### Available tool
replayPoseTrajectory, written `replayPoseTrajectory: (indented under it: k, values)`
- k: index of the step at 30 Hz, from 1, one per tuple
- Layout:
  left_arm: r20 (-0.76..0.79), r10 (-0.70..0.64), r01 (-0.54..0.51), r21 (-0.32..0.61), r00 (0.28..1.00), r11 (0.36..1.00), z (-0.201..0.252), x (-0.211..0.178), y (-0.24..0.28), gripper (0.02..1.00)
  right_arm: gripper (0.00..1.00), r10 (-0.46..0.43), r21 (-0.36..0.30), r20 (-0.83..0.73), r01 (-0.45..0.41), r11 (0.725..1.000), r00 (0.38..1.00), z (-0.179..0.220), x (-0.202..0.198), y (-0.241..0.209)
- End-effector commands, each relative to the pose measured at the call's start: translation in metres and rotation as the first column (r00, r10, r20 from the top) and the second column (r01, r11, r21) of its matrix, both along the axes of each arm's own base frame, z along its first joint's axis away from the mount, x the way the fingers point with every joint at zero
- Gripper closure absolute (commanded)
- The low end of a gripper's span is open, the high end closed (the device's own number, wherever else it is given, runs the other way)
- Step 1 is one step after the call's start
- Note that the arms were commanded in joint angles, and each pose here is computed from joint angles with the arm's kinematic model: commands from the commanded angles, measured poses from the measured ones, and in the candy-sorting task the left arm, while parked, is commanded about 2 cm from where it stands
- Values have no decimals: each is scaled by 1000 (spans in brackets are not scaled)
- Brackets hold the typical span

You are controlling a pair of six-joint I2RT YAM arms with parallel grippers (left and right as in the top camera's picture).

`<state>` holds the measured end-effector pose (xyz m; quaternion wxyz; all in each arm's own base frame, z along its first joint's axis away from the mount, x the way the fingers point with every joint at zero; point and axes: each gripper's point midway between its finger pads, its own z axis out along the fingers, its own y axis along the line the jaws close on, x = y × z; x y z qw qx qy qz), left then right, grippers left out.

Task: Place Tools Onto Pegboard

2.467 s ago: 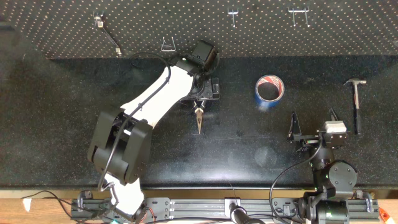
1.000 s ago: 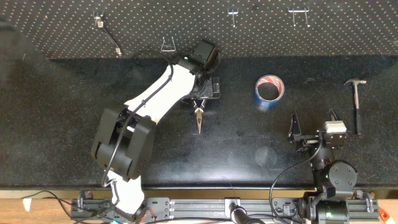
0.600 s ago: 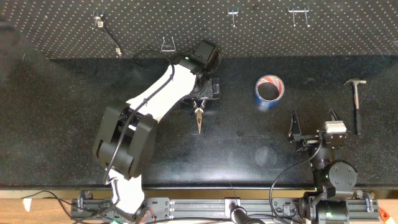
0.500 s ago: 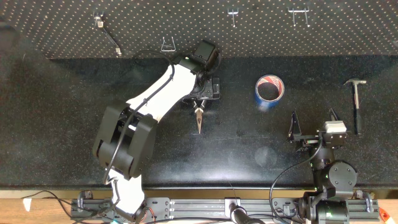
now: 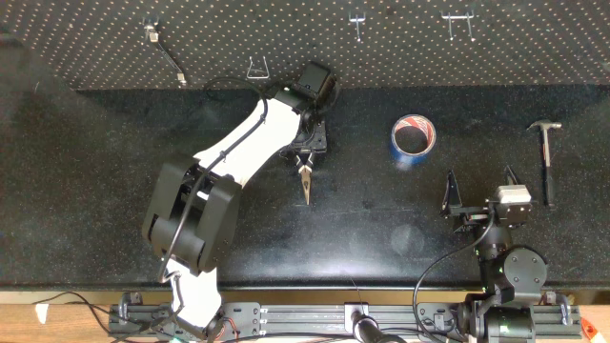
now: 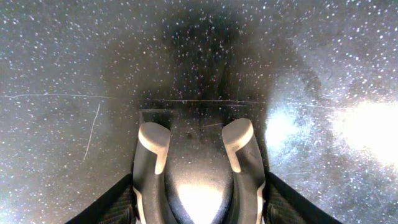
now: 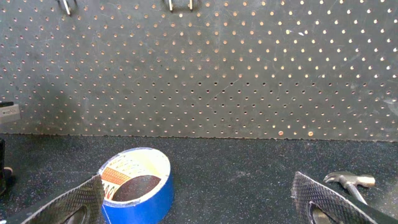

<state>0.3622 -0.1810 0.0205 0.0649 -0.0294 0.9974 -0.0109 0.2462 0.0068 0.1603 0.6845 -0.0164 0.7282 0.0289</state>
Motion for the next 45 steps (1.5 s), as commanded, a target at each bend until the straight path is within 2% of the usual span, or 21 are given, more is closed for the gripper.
replayPoseTrajectory:
  k: [1, 6, 14, 18, 19, 20, 21, 25, 32, 37, 40, 43, 45]
  values:
    - [1, -6, 6, 15, 1000, 1000, -3, 3, 0, 457, 16, -8, 15, -1, 8, 1000, 1000, -1, 0, -1]
    - [0, -7, 7, 13, 1000, 1000, -3, 3, -1, 463, 16, -8, 15, -1, 8, 1000, 1000, -1, 0, -1]
    - [0, -7, 7, 13, 1000, 1000, -3, 3, -1, 581, 16, -8, 15, -1, 8, 1000, 1000, -1, 0, -1]
    - [0, -7, 7, 13, 1000, 1000, -3, 3, -1, 603, 16, -8, 15, -1, 8, 1000, 1000, -1, 0, -1]
    - [0, -7, 7, 13, 1000, 1000, -3, 3, -1, 678, 16, -8, 15, -1, 8, 1000, 1000, -1, 0, -1]
    - [0, -7, 7, 13, 1000, 1000, -3, 3, -1, 794, 16, -8, 15, -1, 8, 1000, 1000, -1, 0, -1]
    - [0, -7, 7, 13, 1000, 1000, -3, 3, -1, 991, 18, -8, 15, -1, 8, 1000, 1000, -1, 0, -1]
    - [19, -6, 6, 4, 1000, 1000, 6, 4, -1, 991, 16, -8, 15, -1, 8, 1000, 1000, -1, 0, -1]
    - [163, 24, -21, -21, 986, 1000, 94, -2, 19, 991, 16, -8, 15, -1, 8, 1000, 1000, -1, 0, -1]
    - [215, 103, -94, -53, 971, 994, 164, -35, 65, 991, 16, -8, 15, -1, 8, 1000, 1000, -1, 0, -1]
    - [246, 111, -103, -47, 963, 994, 201, -74, 99, 991, 16, -8, 15, -1, 8, 1000, 1000, -1, 0, -1]
    - [290, 158, -148, -56, 944, 987, 212, -90, 120, 989, 16, -8, 15, -1, 8, 1000, 1000, -1, 0, -1]
    - [338, 201, -204, -26, 920, 979, 210, -93, 140, 989, 16, -8, 15, -1, 8, 1000, 1000, -1, 0, -1]
